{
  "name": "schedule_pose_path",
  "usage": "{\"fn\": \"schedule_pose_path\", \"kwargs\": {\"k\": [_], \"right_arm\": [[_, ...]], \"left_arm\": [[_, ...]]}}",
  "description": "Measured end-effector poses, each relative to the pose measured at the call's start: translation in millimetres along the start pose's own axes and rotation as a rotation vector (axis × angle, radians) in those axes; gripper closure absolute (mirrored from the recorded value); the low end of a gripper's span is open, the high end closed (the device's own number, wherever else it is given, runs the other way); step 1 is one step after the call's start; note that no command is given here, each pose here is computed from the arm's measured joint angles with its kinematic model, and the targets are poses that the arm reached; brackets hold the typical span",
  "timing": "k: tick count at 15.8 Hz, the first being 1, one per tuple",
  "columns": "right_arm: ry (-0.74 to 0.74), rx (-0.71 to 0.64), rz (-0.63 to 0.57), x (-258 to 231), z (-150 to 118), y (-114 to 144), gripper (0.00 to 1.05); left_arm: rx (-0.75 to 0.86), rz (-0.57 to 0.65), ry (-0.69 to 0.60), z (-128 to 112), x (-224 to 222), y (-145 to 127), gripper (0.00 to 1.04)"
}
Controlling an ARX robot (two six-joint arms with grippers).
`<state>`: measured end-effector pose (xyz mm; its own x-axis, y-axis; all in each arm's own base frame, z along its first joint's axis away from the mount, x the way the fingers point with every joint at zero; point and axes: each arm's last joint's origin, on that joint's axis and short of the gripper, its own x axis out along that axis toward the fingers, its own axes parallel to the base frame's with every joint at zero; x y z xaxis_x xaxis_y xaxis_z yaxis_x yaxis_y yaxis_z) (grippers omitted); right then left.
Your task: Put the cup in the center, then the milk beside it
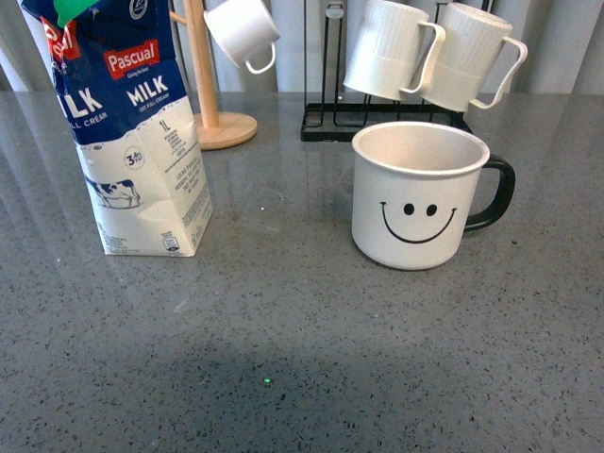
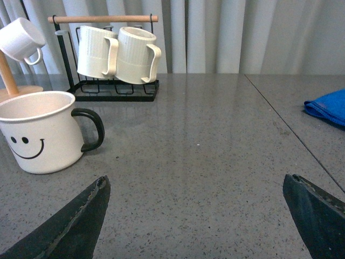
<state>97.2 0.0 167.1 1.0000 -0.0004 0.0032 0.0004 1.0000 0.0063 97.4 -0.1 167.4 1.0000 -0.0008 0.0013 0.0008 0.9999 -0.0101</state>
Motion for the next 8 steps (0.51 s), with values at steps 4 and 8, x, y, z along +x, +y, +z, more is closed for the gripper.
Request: {"fn": "schedule_pose_path", "kwargs": {"k": [4,8], "right_arm": [[0.0,0.0,0.0,0.0,0.0,0.0,0.07],[-0.002,0.0,0.0,0.0,0.1,0.0,0.07]], "left_arm": [[-0.001,-0.001,0.039,-1.7,-0.1,-0.1,0.07],[-0.025,-0.124,0.125,33.4,16.7,-17.5,0.07]]}}
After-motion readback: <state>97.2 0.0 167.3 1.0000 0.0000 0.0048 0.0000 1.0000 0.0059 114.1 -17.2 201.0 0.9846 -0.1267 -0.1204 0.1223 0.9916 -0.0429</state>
